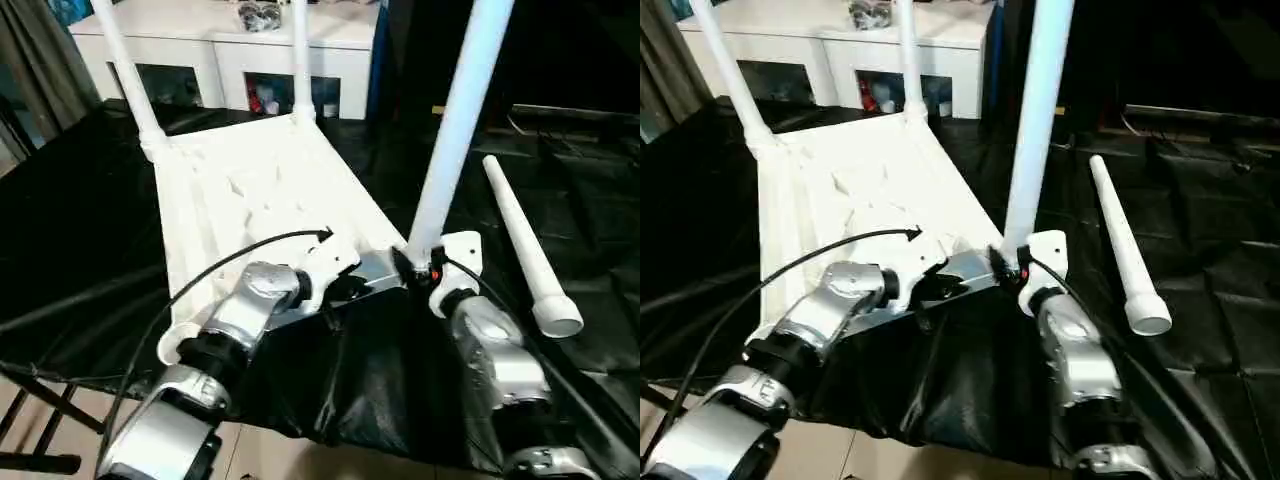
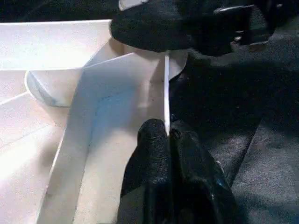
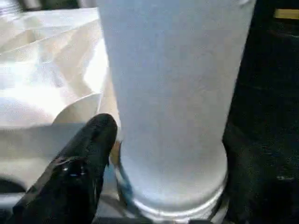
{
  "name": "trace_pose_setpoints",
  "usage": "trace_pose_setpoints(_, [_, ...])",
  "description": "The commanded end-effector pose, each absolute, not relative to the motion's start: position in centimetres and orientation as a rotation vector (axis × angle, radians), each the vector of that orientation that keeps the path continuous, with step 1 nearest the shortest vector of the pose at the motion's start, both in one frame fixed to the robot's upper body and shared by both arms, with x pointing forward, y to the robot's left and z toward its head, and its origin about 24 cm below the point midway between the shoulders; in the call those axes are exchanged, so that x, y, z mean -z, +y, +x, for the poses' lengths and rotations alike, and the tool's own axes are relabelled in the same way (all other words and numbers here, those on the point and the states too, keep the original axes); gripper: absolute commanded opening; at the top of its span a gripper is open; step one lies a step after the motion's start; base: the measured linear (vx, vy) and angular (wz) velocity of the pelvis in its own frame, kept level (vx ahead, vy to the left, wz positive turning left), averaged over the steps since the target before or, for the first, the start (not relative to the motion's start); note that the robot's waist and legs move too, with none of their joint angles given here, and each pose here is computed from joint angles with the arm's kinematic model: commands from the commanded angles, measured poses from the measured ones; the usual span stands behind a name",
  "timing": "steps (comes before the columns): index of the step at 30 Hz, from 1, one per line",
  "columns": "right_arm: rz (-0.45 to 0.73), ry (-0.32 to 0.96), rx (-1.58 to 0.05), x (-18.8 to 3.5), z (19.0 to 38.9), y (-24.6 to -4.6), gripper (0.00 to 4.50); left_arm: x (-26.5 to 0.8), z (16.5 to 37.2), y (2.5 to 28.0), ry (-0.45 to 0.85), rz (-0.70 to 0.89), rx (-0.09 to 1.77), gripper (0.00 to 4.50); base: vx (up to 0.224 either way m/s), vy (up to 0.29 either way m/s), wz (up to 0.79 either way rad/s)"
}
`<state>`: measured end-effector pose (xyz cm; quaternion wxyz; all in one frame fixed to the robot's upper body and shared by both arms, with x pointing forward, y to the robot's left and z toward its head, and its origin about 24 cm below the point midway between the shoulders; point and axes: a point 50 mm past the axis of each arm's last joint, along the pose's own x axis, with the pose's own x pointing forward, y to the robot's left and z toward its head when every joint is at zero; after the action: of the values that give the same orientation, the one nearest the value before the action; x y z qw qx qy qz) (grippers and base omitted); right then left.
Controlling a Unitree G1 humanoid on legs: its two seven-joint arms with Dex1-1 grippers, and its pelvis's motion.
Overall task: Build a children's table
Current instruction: Rotate leg to tighten
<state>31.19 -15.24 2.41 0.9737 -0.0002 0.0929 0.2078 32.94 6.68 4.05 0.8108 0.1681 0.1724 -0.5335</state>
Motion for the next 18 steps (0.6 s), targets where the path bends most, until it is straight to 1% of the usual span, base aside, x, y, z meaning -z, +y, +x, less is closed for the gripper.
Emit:
trace_pose_setpoints(1, [-0.002,0.183,-0.522,-2.5,30.9,-14.6,3.89,-4.0,32.6,7.2,0.351,0.358,1.187,0.0,0.0,0.0,0.0])
trace_pose_setpoints(2, [-0.047,0.181,-0.595,-2.9,30.8,-15.5,3.89,-4.0,32.3,8.1,0.36,0.354,1.241,0.0,0.0,0.0,0.0])
trace_pose_setpoints(3, [-0.067,0.182,-0.627,-3.0,30.8,-15.8,3.92,-4.0,32.2,8.5,0.364,0.355,1.258,0.0,0.0,0.0,0.0])
trace_pose_setpoints(4, [-0.1,0.186,-0.706,-3.5,30.7,-16.6,3.92,-4.1,32.0,9.3,0.37,0.367,1.308,0.0,0.0,0.0,0.0])
trace_pose_setpoints(5, [-0.099,0.19,-0.748,-3.7,30.6,-16.8,3.92,-4.1,31.8,9.6,0.372,0.37,1.332,0.0,0.0,0.0,0.0])
trace_pose_setpoints(6, [-0.099,0.19,-0.748,-3.7,30.6,-16.8,3.92,-4.1,31.8,9.6,0.372,0.37,1.332,0.0,0.0,0.0,0.0])
trace_pose_setpoints(9, [-0.128,0.211,-0.946,-4.3,29.7,-17.2,3.92,-4.4,31.5,10.3,0.373,0.34,1.415,0.0,0.0,0.0,0.0])
trace_pose_setpoints(13, [-0.17,0.24,-1.093,-4.6,29.0,-17.5,3.92,-4.7,31.2,10.9,0.382,0.339,1.493,0.0,0.0,0.0,0.0])
trace_pose_setpoints(14, [-0.18,0.258,-1.163,-4.7,28.8,-17.4,3.92,-4.8,31.0,11.3,0.397,0.347,1.532,0.0,0.0,0.0,0.0])
trace_pose_setpoints(15, [-0.18,0.258,-1.163,-4.7,28.8,-17.4,3.92,-4.8,31.0,11.3,0.397,0.347,1.532,0.0,0.0,0.0,0.0])
trace_pose_setpoints(18, [-0.197,0.274,-1.24,-4.9,28.8,-17.1,3.92,-4.9,30.9,11.6,0.414,0.371,1.594,0.0,0.0,0.0,0.0])
